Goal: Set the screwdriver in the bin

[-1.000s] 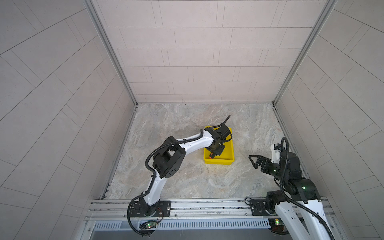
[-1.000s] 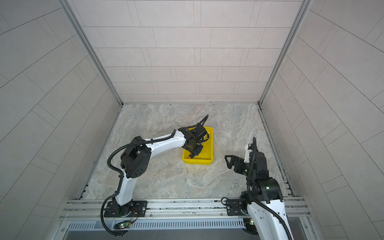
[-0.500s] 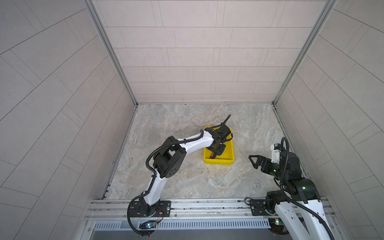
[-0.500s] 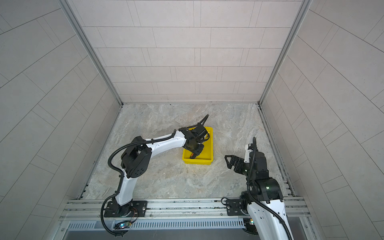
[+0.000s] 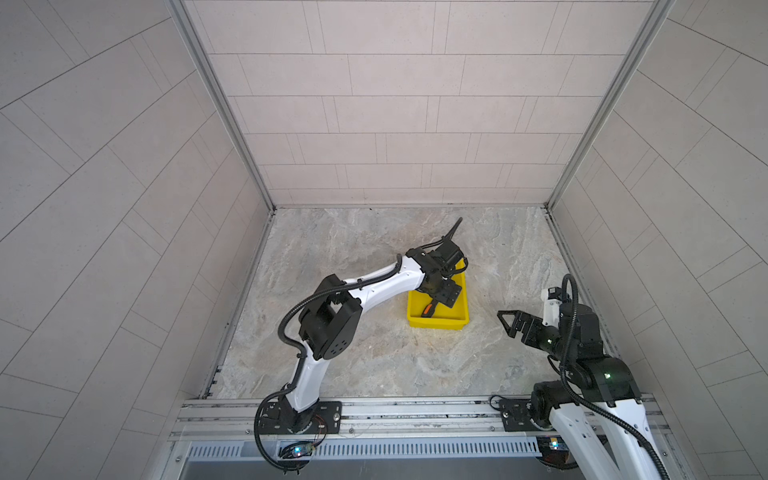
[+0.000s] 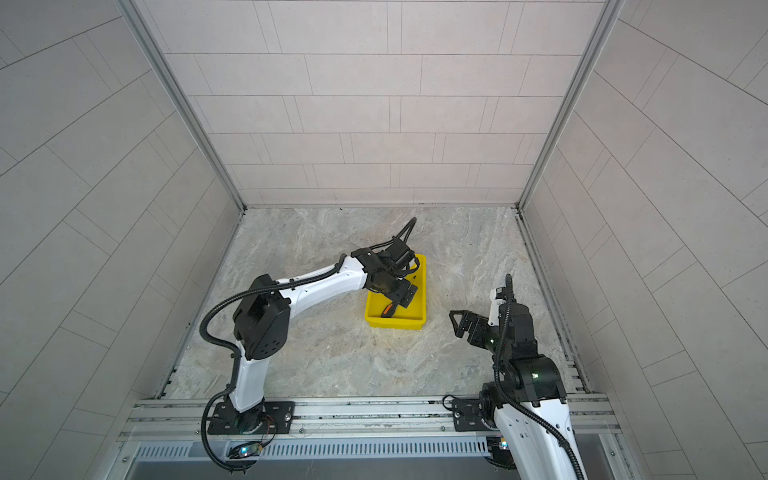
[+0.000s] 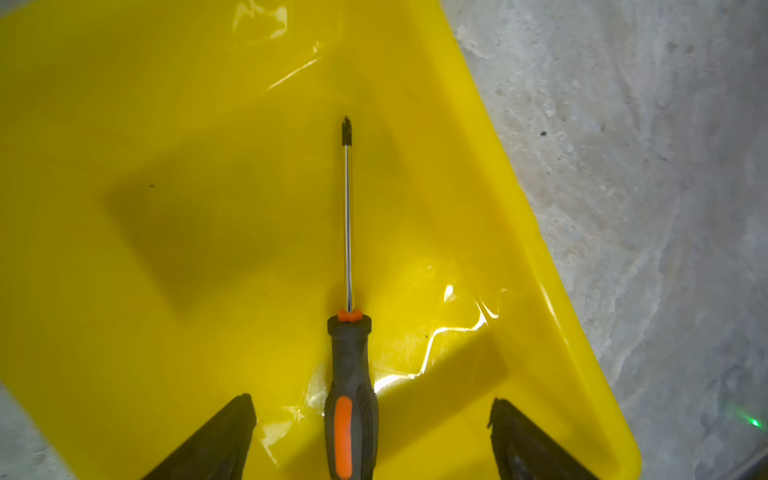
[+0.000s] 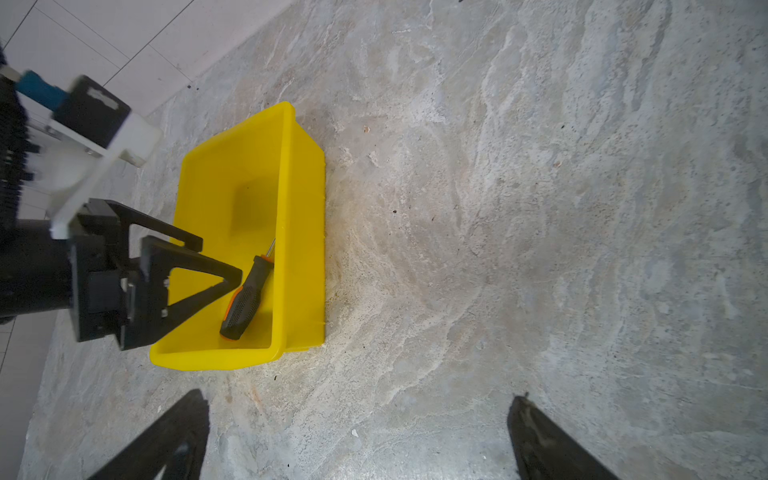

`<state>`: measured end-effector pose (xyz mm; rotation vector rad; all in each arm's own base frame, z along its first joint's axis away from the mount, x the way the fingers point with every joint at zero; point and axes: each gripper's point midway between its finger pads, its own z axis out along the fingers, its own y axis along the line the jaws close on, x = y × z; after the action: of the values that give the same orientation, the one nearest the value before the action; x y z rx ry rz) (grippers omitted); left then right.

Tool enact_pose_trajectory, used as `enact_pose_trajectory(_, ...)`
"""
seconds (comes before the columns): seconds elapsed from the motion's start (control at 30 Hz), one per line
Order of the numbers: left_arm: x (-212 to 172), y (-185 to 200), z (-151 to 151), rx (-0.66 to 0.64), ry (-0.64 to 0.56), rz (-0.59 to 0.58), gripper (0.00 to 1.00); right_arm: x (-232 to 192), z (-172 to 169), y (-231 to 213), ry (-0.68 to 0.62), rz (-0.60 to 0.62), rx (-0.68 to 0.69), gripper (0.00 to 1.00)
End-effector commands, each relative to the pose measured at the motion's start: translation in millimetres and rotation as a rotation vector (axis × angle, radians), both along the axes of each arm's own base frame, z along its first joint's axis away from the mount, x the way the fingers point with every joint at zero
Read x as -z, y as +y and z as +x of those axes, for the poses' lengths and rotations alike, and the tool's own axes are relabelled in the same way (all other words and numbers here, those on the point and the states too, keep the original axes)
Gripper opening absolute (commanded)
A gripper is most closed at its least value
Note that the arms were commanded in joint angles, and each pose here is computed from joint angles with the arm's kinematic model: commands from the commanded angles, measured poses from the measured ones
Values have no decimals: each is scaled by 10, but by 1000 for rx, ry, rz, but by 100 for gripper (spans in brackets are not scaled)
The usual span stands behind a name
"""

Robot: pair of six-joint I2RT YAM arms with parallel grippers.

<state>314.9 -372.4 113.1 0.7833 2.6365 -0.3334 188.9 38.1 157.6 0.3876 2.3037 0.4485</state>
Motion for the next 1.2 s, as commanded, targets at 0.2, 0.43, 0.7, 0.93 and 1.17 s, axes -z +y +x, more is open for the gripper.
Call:
enact_pose_trajectory(0.2,-1257,680,131,-134,-299,-116,100,33,60,-43,23,-15,25,100)
enact_pose_trajectory(0.43,-1588,1681,114,-329,-467,-102,100,-35,359,-57,-38,-51,11,100)
enact_pose_trajectory(0.7,-1888,2678,-75,-549,-777,65,100,-403,758,-423,-176,-206,173,100)
enact_pose_trajectory(0.93,-1832,3074,-113,-622,-958,46,100,-374,1075,-433,-99,-249,157,100)
enact_pose_trajectory(1.17,-1257,3529,266,-704,-902,13,100,-220,1394,-282,-44,-317,-13,100)
